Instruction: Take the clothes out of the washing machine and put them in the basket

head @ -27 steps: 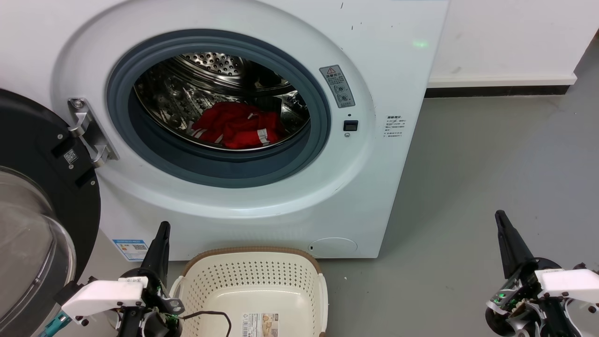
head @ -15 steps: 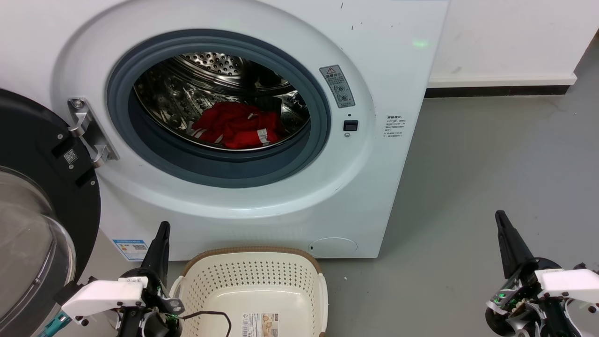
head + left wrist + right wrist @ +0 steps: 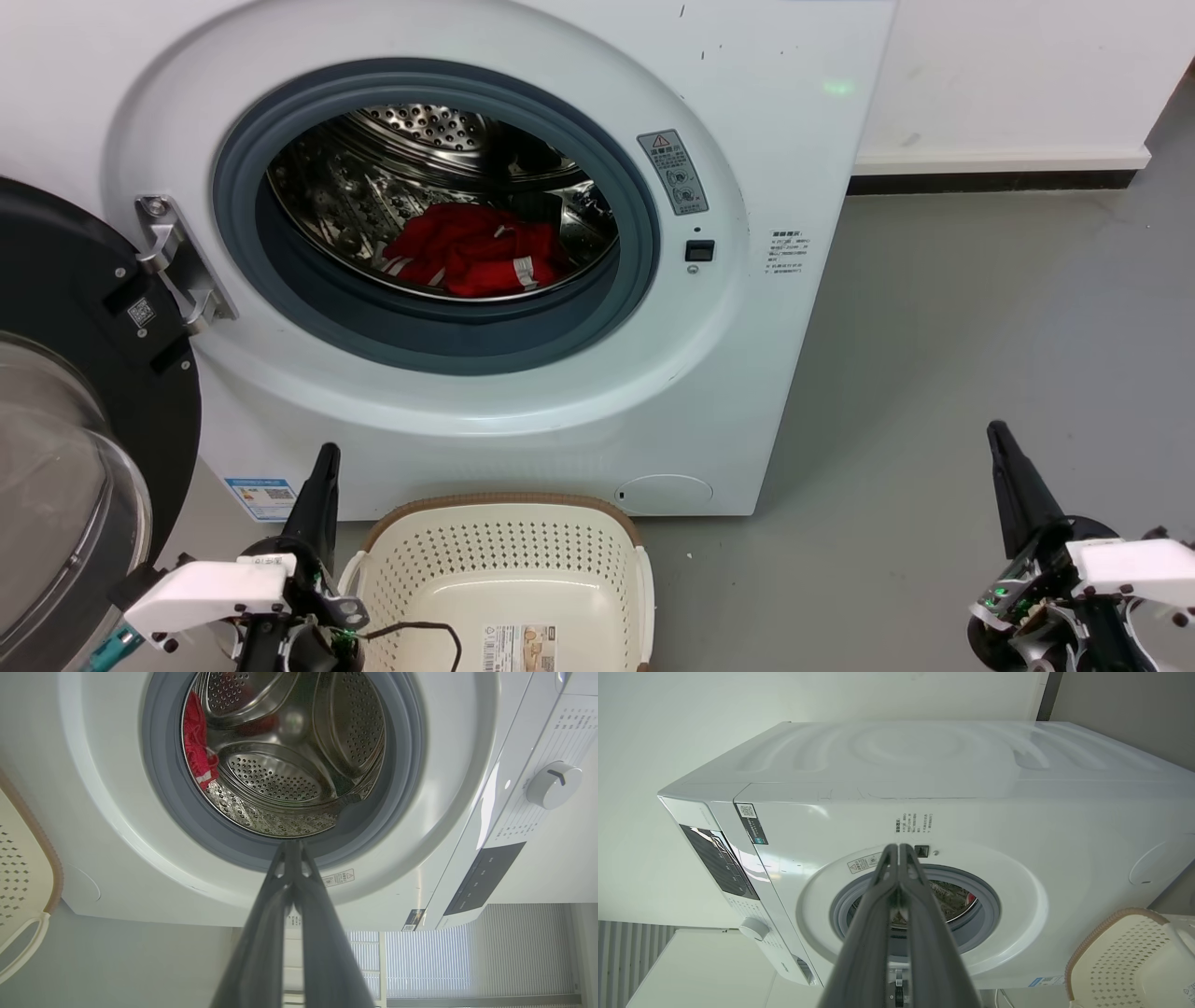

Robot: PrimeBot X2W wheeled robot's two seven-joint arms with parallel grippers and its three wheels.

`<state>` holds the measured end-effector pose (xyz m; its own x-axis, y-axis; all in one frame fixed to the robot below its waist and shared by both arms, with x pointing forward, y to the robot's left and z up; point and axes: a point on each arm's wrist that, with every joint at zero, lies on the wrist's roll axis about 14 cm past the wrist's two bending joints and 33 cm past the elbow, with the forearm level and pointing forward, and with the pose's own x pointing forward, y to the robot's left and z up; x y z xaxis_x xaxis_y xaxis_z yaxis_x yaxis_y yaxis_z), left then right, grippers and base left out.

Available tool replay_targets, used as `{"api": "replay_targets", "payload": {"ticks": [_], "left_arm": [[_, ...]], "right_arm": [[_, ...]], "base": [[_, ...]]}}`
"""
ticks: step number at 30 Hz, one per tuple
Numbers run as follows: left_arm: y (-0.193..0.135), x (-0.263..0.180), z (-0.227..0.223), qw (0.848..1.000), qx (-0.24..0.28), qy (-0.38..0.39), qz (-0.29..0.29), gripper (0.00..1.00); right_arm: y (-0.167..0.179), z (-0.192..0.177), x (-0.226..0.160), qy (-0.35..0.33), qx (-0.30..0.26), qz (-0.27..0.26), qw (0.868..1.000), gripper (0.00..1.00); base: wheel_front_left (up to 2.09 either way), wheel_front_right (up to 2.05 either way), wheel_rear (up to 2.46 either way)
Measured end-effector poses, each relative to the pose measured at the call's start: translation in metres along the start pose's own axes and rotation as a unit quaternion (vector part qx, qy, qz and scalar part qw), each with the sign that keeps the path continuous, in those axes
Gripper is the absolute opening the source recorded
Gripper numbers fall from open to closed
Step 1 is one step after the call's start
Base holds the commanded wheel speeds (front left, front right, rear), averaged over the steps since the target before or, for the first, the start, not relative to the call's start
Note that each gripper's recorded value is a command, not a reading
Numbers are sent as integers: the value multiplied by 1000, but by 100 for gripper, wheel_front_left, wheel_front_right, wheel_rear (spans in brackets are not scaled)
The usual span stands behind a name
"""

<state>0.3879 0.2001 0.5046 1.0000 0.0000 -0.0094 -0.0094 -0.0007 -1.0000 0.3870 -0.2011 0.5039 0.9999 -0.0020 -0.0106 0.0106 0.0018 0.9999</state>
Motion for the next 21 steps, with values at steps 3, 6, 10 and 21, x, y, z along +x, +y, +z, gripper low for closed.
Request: {"api": "replay_targets", "payload": {"ticks": [3,6,10,21], "left_arm": [[10,-4,-1,1000,-2,0,15,100],[28,-12,-1,999,-5,-1,41,100],[28,-13,0,999,-3,-9,41,100],[27,-13,10,998,35,-34,42,100]], "right_arm": [[-10,0,-4,-1,1,-15,1000,100],[-27,1,-12,-3,3,-39,999,100],[-29,2,-14,-10,-4,-44,999,100],[-29,9,-15,-30,-57,-46,997,100]], "base": [[0,0,0],[0,0,0],[0,0,0],[0,0,0]]}}
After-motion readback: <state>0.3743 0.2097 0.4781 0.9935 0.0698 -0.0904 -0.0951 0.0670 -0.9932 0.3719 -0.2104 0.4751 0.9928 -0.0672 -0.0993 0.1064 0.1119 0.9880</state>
